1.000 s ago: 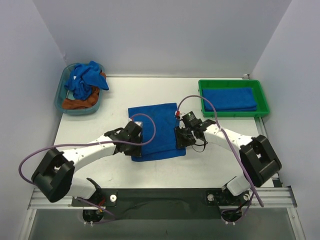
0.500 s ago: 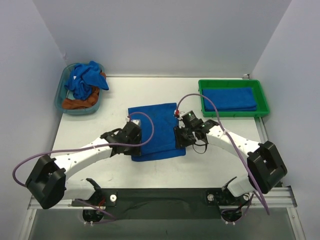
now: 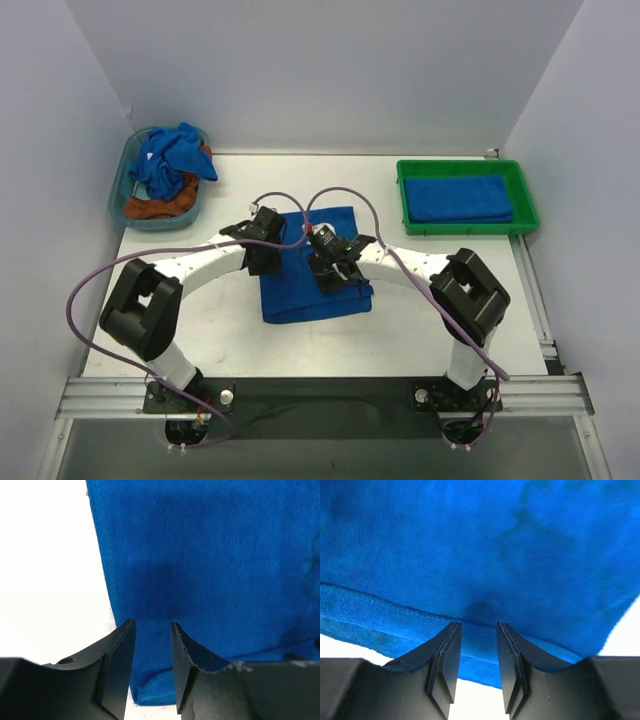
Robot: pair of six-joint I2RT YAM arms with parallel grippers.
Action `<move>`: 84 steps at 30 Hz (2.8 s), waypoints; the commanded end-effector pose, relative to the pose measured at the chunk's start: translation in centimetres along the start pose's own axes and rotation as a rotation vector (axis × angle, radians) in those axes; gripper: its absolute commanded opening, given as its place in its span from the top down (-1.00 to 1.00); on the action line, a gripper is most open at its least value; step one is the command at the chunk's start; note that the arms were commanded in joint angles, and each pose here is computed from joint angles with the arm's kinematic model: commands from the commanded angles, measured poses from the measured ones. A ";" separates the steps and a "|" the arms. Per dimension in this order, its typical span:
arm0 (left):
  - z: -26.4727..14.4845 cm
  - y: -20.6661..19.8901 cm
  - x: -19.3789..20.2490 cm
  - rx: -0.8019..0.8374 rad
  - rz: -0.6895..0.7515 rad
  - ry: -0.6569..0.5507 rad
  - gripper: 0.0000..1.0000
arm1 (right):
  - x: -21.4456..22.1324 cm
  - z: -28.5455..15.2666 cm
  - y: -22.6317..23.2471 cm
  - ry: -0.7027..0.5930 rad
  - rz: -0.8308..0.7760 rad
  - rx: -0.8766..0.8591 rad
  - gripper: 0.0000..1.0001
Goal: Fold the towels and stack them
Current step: Fold the towel
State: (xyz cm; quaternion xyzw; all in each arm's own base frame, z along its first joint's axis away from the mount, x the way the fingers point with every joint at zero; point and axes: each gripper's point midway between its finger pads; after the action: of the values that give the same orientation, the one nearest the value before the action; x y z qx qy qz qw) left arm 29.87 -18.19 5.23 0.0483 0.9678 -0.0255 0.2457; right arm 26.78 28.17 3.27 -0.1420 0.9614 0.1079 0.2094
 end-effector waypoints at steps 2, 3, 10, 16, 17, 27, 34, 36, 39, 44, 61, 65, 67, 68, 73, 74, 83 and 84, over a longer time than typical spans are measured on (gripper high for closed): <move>0.4 -1.4 -1.8 0.059 0.032 -0.019 0.11 | 0.1 0.5 0.0 -0.013 -0.032 0.083 0.31; 0.6 -1.5 -1.5 0.065 0.024 -0.008 0.11 | 0.4 0.6 0.1 -0.005 -0.042 0.083 0.31; 2.5 -0.7 0.7 0.058 -0.036 0.046 0.11 | 2.6 -0.7 0.9 0.023 -0.127 0.056 0.31; 3.5 -0.4 1.7 0.055 -0.055 0.083 0.11 | 4.9 -1.6 1.1 0.104 -0.173 0.027 0.31; 3.6 -0.5 1.8 0.055 -0.056 0.085 0.11 | 5.0 -1.7 1.1 0.106 -0.175 0.028 0.31; 3.9 -0.2 2.2 0.052 -0.077 0.099 0.11 | 8.7 -4.1 3.0 0.238 -0.285 -0.138 0.32; 3.8 -0.3 2.3 0.060 -0.082 0.101 0.11 | 12.4 -5.4 3.0 0.357 -0.342 -0.231 0.32; 3.7 -0.4 2.1 0.067 -0.082 0.096 0.10 | 12.2 -5.6 2.7 0.333 -0.342 -0.218 0.33; 3.3 -0.5 1.8 0.074 -0.082 0.083 0.11 | 9.8 -6.2 2.0 0.228 -0.327 -0.147 0.34; 3.4 -0.4 1.9 0.074 -0.074 0.087 0.11 | 4.0 -6.4 2.3 0.057 -0.376 -0.096 0.33; 4.0 -0.8 1.7 0.087 -0.068 0.105 0.10 | 6.2 -1.0 5.1 0.243 -0.719 -0.321 -0.53; 4.1 -0.9 1.7 0.090 -0.074 0.107 0.11 | 7.7 -0.9 5.1 0.280 -0.745 -0.352 -0.53; 4.2 -0.8 1.8 0.087 -0.075 0.112 0.10 | 8.5 -0.9 5.3 0.301 -0.749 -0.372 -0.53; 4.2 -0.9 1.8 0.088 -0.078 0.113 0.11 | 9.0 -0.8 5.2 0.315 -0.752 -0.376 -0.53; 4.2 -0.8 1.8 0.087 -0.085 0.113 0.11 | 10.7 -1.0 5.3 0.354 -0.774 -0.396 -0.51; 4.2 -0.8 1.9 0.086 -0.085 0.116 0.11 | 11.0 -1.2 5.5 0.359 -0.786 -0.400 -0.51; 4.1 -0.8 1.9 0.086 -0.107 0.114 0.11 | 12.0 -3.4 6.4 0.348 -0.853 -0.415 -0.50; 4.1 -0.8 1.9 0.085 -0.107 0.115 0.10 | 12.2 -3.7 6.7 0.348 -0.865 -0.425 -0.50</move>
State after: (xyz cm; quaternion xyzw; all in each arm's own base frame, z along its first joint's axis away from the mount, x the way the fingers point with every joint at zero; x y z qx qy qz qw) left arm 30.06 -18.73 2.06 0.0150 0.9778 -0.0735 0.1957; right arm 15.19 31.92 1.55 -0.5604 0.8060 0.1762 0.0721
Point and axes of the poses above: each gripper's point midway between its finger pads, its own z axis out along the fingers, its own y axis along the line the jaws close on, x = y × z, and after that the axes turned 9 degrees about z, right-handed
